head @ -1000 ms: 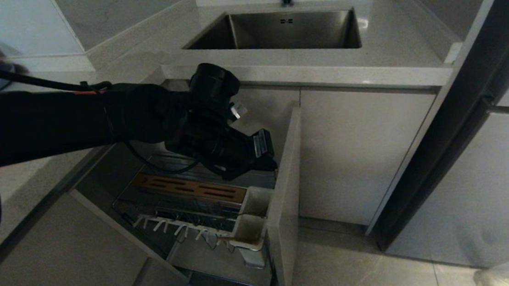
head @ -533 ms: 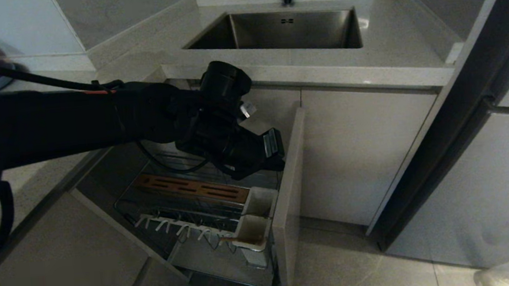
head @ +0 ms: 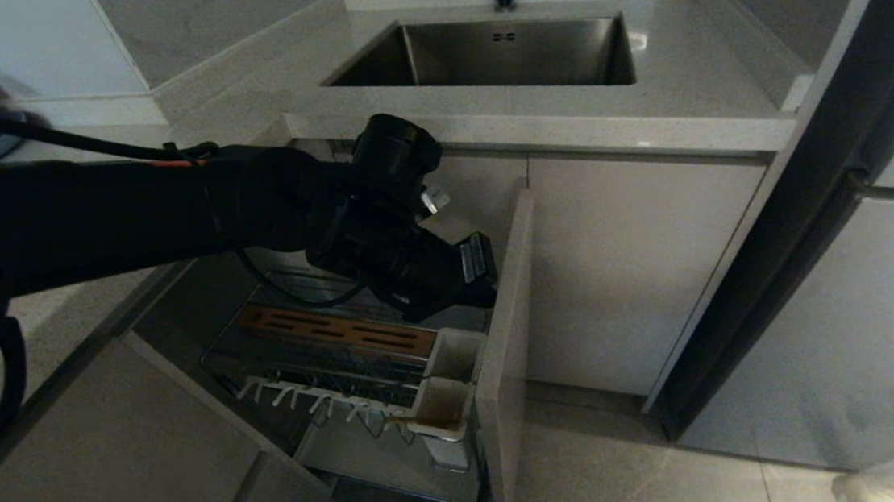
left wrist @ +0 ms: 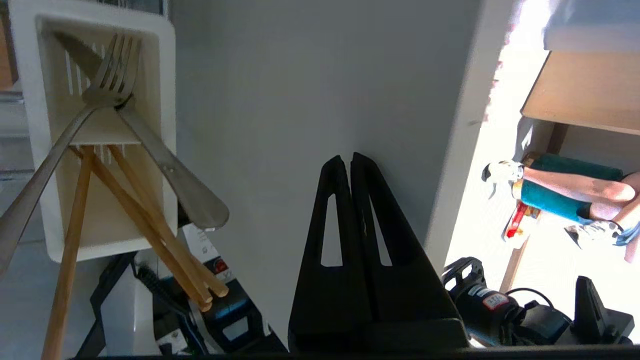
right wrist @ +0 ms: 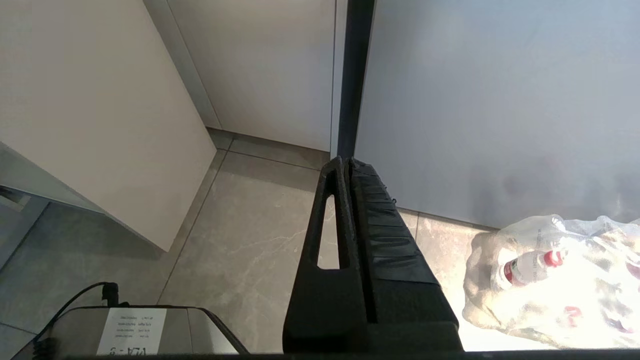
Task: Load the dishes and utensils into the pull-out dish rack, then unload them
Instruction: Pick up the bowl and place it in the cupboard
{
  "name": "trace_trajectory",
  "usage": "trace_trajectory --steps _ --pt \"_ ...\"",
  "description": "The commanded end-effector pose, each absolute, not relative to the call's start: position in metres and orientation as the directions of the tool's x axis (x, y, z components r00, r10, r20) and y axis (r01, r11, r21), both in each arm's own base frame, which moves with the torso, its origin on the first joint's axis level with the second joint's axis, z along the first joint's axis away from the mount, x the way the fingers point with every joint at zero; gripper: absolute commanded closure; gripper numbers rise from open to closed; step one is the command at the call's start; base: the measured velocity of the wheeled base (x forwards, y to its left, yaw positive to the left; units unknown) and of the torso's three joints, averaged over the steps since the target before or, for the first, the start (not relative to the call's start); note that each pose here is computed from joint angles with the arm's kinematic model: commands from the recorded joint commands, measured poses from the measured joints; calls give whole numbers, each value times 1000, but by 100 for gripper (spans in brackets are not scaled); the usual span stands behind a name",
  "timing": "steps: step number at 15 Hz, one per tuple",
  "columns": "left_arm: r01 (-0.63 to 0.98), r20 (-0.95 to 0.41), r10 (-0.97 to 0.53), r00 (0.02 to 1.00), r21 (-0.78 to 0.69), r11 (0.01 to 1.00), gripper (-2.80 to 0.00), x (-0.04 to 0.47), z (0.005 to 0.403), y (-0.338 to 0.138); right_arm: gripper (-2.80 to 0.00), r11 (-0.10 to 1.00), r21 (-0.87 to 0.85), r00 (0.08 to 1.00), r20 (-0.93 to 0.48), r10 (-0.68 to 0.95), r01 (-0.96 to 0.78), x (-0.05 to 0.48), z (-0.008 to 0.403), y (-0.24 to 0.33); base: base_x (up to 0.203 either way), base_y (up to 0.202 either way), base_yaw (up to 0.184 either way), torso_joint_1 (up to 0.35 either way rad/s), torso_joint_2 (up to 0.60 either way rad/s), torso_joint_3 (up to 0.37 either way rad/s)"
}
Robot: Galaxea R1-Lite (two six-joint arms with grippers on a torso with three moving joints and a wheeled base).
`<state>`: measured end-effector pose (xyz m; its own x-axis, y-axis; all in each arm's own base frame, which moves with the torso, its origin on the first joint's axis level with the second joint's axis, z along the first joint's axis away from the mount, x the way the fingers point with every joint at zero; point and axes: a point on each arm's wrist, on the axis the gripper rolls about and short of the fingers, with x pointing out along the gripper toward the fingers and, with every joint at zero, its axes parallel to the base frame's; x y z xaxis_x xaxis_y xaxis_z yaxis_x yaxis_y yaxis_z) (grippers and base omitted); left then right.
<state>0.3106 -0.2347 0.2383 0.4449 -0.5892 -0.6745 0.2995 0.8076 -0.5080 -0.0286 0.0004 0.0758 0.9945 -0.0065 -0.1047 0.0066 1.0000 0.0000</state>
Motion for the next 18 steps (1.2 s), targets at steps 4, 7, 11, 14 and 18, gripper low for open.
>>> trace_trajectory --steps 4,7,11,14,18 --pt "190 -694 -496 521 -472 861 0 325 238 -201 0 1000 -1 994 -106 -6 6 -29 76 0 0 0 0 0 0 0" --pt "125 -679 -441 588 -462 878 0 326 250 -169 0 1000 0 994 -106 -6 6 -29 76 0 0 0 0 0 0 0" --pt "75 -620 -390 681 -471 879 0 307 283 -127 0 1000 0 994 -106 -6 6 -29 76 0 0 0 0 0 0 0" --pt "45 -533 -326 781 -473 880 0 276 319 -95 0 1000 -1 994 -106 -6 6 -29 76 0 0 0 0 0 0 0" --pt "8 -366 -205 908 -473 881 0 208 369 -58 0 1000 0 994 -106 -6 6 -29 76 0 0 0 0 0 0 0"
